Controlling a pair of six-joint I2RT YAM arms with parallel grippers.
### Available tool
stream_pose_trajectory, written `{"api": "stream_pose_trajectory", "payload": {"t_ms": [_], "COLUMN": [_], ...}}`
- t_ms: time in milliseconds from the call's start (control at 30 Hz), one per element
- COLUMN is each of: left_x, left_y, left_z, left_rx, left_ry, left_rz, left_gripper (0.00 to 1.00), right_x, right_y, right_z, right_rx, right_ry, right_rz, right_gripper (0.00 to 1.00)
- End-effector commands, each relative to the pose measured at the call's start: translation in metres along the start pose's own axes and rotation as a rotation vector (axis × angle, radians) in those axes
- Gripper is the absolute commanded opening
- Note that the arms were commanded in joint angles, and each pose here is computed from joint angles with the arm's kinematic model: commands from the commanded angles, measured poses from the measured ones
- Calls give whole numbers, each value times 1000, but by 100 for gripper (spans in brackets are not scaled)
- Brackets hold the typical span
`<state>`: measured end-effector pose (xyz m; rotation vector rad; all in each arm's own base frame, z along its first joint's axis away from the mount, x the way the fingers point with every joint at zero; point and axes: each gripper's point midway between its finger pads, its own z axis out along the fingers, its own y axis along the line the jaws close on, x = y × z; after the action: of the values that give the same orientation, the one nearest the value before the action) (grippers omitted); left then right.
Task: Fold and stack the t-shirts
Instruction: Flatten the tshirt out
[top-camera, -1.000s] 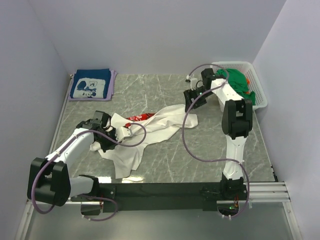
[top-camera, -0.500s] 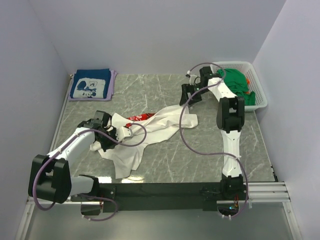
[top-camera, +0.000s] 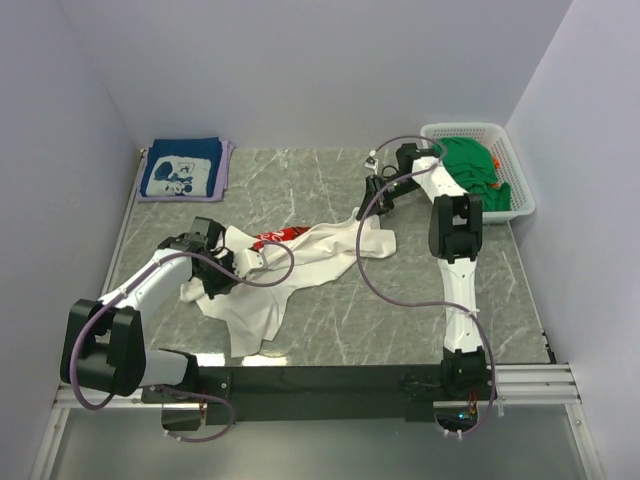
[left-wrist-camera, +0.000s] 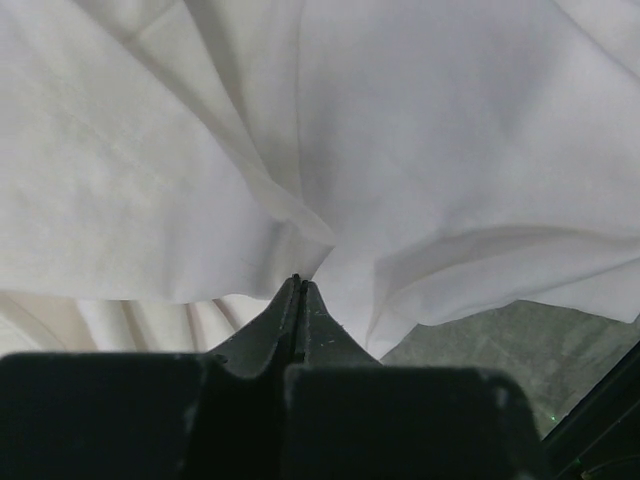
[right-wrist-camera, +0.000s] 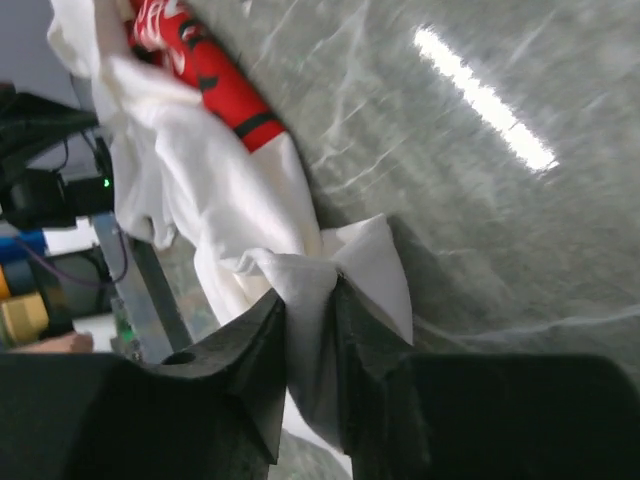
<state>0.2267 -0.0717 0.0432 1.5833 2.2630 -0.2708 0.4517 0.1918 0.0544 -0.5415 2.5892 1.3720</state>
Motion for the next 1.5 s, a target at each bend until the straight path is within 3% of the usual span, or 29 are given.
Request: {"api": "stream_pose_trajectory", "payload": {"t_ms": [0,133,333,367,500,733,767,800,900,1000,1233,1467], "left_x": [-22,-28,-34,-35,-40,-36,-36,-36,-38,-42,-50,-49], "left_y": [14,14,8,6,-3,-22,-21,-20,-17,-14,-11,-3], "left_z": [-9,-14,-20,-21,-24,-27,-27,-28,-29,-31,-29,-29], "left_rx": [-29,-30,-6,4,56,112,100,90,74,70,134,121], "left_ry": [-60,-92,-128,-132,-152,-154,-154,-154,-163,-171,-203,-202], "left_rz": [-6,-27,-65,-79,-101,-116,-124,-128,-139,-162,-273,-284], "left_gripper": [0,1,0,0,0,1,1,1,5,6,9,11], "right_x": [20,38,83,98,123,154,150,148,127,112,127,125], "right_y": [44,81,71,65,48,55,52,52,61,75,60,57], "right_z": [-24,-57,-69,-67,-62,-59,-60,-62,-72,-78,-45,-21], "right_rx": [-77,-9,184,191,282,318,345,362,450,632,1003,1185], "right_ry": [35,13,82,113,187,253,239,229,126,27,59,58], "right_rz": [-106,-265,-412,-403,-472,-558,-562,-552,-595,-686,-839,-920], "right_gripper": [26,30,31,28,0,0,7,27,49,49,52,53]}}
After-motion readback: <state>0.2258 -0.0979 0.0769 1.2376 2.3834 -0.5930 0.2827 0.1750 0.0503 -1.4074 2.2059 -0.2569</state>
